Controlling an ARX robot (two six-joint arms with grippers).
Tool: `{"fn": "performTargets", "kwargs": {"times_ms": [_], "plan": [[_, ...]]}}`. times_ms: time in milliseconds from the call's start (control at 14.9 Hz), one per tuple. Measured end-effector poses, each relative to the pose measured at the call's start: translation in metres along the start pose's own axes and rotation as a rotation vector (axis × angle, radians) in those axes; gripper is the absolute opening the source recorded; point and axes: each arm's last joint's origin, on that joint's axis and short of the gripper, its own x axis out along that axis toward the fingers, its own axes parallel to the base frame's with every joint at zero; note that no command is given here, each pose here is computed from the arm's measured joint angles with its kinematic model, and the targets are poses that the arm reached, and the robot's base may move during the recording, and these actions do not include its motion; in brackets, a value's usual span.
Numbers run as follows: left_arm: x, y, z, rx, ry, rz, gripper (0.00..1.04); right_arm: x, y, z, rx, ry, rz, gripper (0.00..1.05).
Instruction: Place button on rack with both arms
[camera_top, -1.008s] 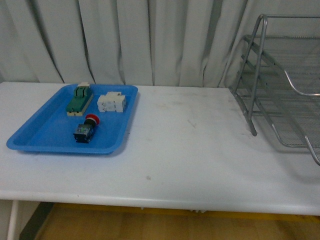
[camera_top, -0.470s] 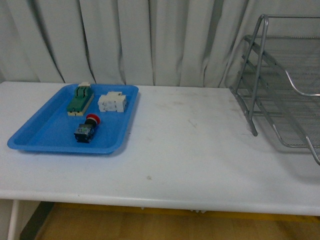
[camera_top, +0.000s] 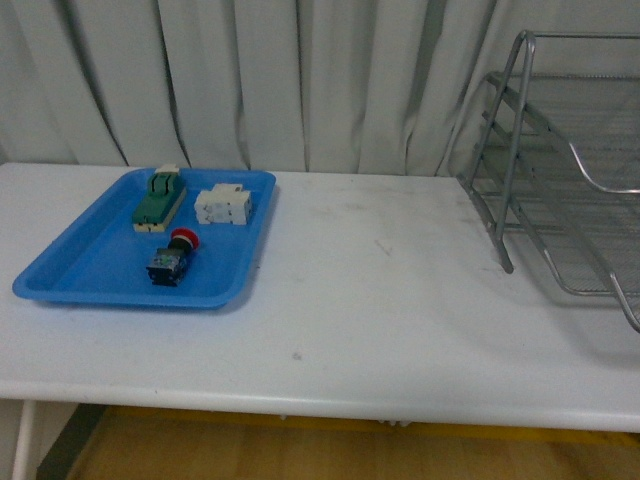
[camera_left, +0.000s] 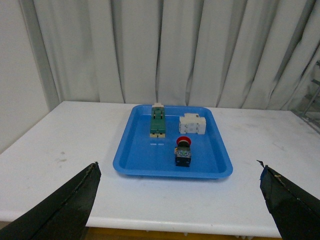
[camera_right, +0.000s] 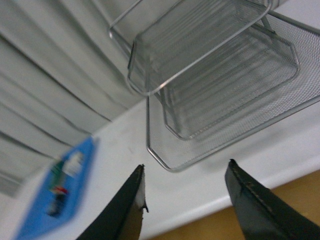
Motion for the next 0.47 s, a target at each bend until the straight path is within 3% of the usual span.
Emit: {"fn": "performTargets", "kwargs": {"times_ms": [134,202,269,470], "plan": [[0.0,0.0,0.0,0.0,0.0,-0.001,0.98,-0.014,0.029,-0.009,-0.461,-0.053,0.01,0.32],[0.0,0.0,0.0,0.0,0.0,-0.001,0.98,-0.019,0.041,-0.01,-0.593,-0.101,0.022,0.19],[0.0,0.0,0.0,0.0,0.0,-0.001,0.98,-0.023,0.049,-0.014,-0.656,-0.115,0.026,0.06],[0.0,0.0,0.0,0.0,0.0,0.0,0.98,-0.027,0.06,-0.023,-0.701,-0.126,0.025,0.02]]}}
